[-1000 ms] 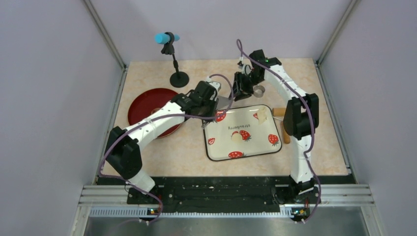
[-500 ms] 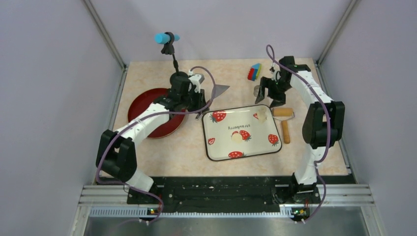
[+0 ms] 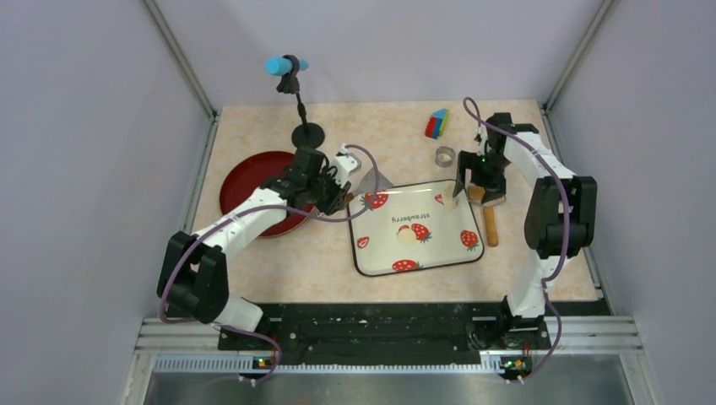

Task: Roll out the dumpling wrappers from the dough

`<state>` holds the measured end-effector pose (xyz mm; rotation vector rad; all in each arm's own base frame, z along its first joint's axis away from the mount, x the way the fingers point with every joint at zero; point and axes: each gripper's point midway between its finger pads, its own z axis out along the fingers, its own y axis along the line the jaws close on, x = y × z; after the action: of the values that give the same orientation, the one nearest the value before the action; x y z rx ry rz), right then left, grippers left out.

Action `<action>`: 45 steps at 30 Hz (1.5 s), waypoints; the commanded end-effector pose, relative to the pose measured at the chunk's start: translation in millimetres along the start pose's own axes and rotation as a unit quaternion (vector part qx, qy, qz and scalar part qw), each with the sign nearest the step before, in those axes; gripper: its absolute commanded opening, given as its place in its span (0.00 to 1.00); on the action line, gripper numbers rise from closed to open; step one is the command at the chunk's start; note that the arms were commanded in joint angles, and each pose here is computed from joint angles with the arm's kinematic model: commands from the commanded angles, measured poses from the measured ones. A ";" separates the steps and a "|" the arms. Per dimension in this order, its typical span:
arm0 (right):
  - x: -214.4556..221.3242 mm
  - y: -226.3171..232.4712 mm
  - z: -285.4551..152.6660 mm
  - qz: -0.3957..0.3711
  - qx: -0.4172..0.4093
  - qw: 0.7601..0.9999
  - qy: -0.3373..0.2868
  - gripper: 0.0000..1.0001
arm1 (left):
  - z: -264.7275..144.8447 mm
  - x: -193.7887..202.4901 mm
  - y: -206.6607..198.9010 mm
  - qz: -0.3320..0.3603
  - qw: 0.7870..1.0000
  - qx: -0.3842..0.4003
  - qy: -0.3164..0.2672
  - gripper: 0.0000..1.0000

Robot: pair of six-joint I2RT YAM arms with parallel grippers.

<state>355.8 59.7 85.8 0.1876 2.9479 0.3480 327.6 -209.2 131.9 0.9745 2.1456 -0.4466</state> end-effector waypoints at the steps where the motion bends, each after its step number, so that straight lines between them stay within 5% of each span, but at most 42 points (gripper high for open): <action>1: 5.1 -5.1 -2.3 -0.007 0.008 1.000 -0.006 0.84 | -8.3 8.4 0.1 0.098 0.995 -0.013 0.011 0.00; 14: 19.9 -19.7 16.6 0.000 0.036 0.999 0.027 0.88 | 11.1 44.1 -23.2 0.203 0.975 -0.017 0.093 0.00; 45: 30.7 -16.2 25.1 0.004 0.020 0.999 0.050 0.90 | 30.5 71.4 -36.9 0.292 0.944 0.008 0.151 0.00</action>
<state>326.1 52.6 55.6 0.2057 3.0611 0.2906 275.6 -209.0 57.1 1.6625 2.0156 -0.0439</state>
